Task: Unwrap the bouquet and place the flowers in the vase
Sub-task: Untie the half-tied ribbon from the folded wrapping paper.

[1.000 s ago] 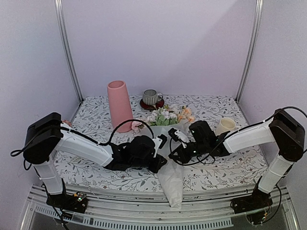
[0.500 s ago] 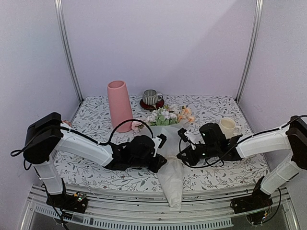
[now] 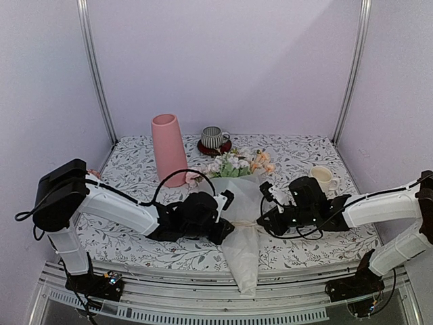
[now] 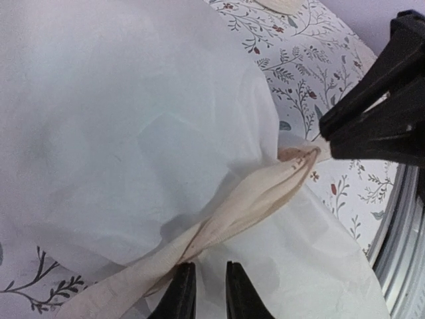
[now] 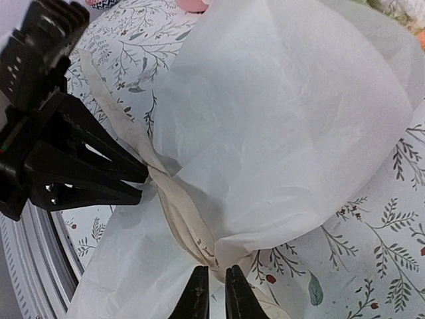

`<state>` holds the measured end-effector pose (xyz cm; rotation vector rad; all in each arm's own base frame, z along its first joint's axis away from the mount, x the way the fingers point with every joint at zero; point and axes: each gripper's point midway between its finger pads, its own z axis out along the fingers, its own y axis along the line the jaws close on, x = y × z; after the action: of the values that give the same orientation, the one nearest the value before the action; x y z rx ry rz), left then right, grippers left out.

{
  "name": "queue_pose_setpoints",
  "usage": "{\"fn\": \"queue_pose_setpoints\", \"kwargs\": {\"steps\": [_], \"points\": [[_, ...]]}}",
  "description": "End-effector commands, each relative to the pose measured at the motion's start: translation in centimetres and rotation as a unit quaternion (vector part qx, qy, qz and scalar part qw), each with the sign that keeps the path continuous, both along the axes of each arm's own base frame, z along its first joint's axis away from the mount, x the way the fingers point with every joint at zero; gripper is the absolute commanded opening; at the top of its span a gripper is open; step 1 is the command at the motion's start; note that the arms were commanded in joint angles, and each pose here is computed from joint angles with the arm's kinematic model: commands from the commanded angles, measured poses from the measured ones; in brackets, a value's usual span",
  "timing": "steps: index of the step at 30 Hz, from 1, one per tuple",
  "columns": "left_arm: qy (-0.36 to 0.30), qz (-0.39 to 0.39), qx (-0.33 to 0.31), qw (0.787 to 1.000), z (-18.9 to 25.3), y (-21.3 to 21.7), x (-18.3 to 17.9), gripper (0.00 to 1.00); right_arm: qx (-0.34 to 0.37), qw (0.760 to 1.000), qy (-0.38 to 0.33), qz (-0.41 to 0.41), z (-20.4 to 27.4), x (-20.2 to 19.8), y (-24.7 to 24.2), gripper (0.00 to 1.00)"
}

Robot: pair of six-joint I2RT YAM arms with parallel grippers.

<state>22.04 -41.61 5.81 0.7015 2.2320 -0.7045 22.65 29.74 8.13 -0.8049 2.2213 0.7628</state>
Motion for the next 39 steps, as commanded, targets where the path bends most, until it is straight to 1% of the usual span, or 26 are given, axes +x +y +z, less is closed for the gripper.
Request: {"fn": "queue_pose_setpoints", "kwargs": {"steps": [1, 6, 8, 10, 13, 16, 19, 20, 21, 22, 23, 24, 25, 29, 33, 39], "points": [[-0.007, 0.010, -0.006, 1.000, 0.7, 1.0, 0.3, 0.19, 0.011, 0.999, -0.035, -0.028, 2.1, 1.0, -0.6, 0.11], [-0.020, 0.009, -0.022, 1.000, 2.2, 1.6, 0.0, 0.22, 0.036, 0.996, -0.077, -0.042, 5.0, 1.7, -0.8, 0.13], [-0.024, 0.009, -0.028, 0.999, 2.7, 1.9, -0.1, 0.23, 0.060, 0.993, -0.098, -0.038, 6.6, 1.6, -0.8, 0.14], [-0.029, 0.009, -0.034, 0.999, 3.2, 2.1, -0.1, 0.23, 0.086, 0.989, -0.117, -0.032, 8.1, 1.3, -0.8, 0.18], [-0.036, 0.007, -0.043, 0.998, 3.9, 2.2, -0.3, 0.24, 0.115, 0.982, -0.146, -0.024, 10.2, 1.1, -0.7, 0.18], [-0.047, 0.002, -0.056, 0.997, 4.9, 2.3, -0.4, 0.24, 0.128, 0.977, -0.168, -0.029, 11.6, 1.3, -0.8, 0.18], [-0.059, -0.004, -0.067, 0.996, 5.7, 2.4, -0.6, 0.24, 0.136, 0.973, -0.185, -0.025, 12.3, 1.4, -0.7, 0.23], [-0.063, -0.006, -0.070, 0.996, 5.9, 2.4, -0.7, 0.24, 0.135, 0.972, -0.192, -0.016, 12.3, 1.3, -0.5, 0.28], [-0.065, -0.006, -0.071, 0.995, 6.0, 2.4, -0.7, 0.24, 0.134, 0.972, -0.192, -0.007, 11.9, 1.1, -0.3, 0.35], [-0.067, -0.007, -0.072, 0.995, 6.1, 2.4, -0.8, 0.24, 0.132, 0.974, -0.184, 0.008, 11.6, 0.8, 0.1, 0.46], [-0.068, -0.005, -0.071, 0.995, 6.1, 2.5, -0.7, 0.24, 0.127, 0.976, -0.176, 0.025, 11.3, 0.5, 0.6, 0.51], [-0.068, -0.004, -0.070, 0.995, 6.0, 2.5, -0.7, 0.25, 0.123, 0.978, -0.167, 0.037, 11.0, 0.4, 1.1, 0.52], [-0.068, -0.002, -0.068, 0.995, 5.9, 2.6, -0.7, 0.25, 0.117, 0.979, -0.158, 0.044, 10.7, 0.5, 1.5, 0.51], [-0.060, 0.005, -0.061, 0.996, 5.1, 2.8, -0.5, 0.24, 0.083, 0.988, -0.123, 0.047, 8.3, 1.4, 2.6, 0.39], [-0.048, 0.005, -0.051, 0.998, 4.2, 2.6, -0.5, 0.24, 0.060, 0.991, -0.101, 0.063, 6.5, 1.7, 3.5, 0.31], [-0.040, 0.011, -0.034, 0.999, 3.3, 2.5, -0.2, 0.21, 0.039, 0.993, -0.075, 0.078, 4.4, 1.7, 4.1, 0.27]]}}
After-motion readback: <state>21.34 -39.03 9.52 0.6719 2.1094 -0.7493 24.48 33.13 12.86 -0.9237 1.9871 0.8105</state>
